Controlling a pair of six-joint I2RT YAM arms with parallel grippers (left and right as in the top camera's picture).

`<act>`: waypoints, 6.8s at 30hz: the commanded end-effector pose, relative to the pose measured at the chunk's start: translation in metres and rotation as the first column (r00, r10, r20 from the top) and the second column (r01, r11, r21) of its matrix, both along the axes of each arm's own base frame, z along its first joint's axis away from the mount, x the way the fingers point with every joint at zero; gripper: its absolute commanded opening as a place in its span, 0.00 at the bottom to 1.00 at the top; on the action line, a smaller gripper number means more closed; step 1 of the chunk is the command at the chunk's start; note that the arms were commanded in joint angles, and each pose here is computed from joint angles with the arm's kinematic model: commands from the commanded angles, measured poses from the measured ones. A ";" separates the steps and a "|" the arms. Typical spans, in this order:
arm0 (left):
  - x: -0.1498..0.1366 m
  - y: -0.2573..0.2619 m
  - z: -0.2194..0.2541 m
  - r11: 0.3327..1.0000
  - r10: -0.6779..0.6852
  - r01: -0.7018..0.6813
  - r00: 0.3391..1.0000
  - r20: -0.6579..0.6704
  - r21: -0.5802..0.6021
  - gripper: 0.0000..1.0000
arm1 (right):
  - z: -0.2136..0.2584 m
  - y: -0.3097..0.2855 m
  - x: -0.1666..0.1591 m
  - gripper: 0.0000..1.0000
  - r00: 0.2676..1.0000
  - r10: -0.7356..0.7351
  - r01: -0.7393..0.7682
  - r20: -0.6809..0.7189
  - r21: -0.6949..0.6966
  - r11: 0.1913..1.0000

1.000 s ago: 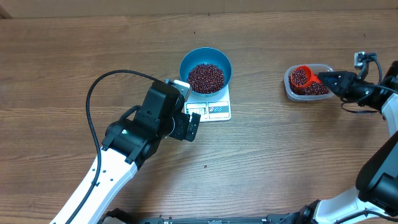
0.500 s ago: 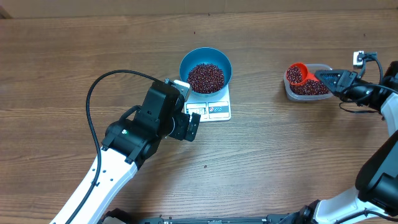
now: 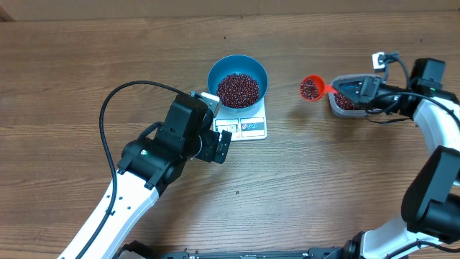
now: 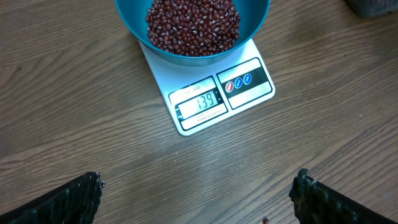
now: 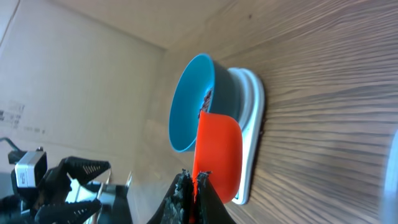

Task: Scoop item into bowl and weigh 150g on scale
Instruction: 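Tilt and lift the filled red cup out of the tub, then carry the filled red cup left over the teal bowl, then tip the red cup to pour beans into the teal bowl, then hold the red cup inverted over the bowl, shaking out beans, then move the empty red cup right back over the bean tub, then swing the red cup back left over the teal bowl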

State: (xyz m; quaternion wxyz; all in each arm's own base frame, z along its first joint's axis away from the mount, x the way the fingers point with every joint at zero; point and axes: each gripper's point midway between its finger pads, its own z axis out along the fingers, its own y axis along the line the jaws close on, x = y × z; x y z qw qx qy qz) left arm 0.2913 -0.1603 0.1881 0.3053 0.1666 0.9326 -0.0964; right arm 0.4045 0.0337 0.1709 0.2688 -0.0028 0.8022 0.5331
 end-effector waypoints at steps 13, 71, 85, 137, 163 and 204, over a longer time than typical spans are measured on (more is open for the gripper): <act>0.003 -0.003 0.009 1.000 -0.020 0.020 1.000 0.023 -0.009 0.99 | 0.017 0.082 0.006 0.04 0.985 0.166 -0.168 0.036 0.050 0.985; 0.003 -0.003 0.009 1.000 -0.020 0.020 1.000 0.023 -0.009 1.00 | 0.003 0.188 0.039 0.04 0.747 0.406 -0.105 0.526 -0.511 0.853; 0.003 -0.003 0.009 1.000 -0.020 0.020 1.000 0.024 -0.009 1.00 | 0.003 0.188 0.039 0.04 0.748 0.406 -0.106 0.524 -0.510 0.853; 0.003 -0.003 0.009 1.000 -0.020 0.020 1.000 0.023 -0.009 1.00 | 0.075 0.104 0.043 0.04 0.909 0.076 0.027 0.409 -0.241 0.970; 0.003 -0.003 0.009 1.000 -0.020 0.020 1.000 0.023 -0.009 1.00 | 0.049 -0.097 0.025 0.04 0.899 -0.160 0.357 0.409 -0.471 0.807; 0.003 -0.003 0.009 1.000 -0.020 0.020 1.000 0.023 -0.009 1.00 | 0.016 -0.057 0.018 0.04 0.956 -0.017 0.285 0.293 -0.912 0.294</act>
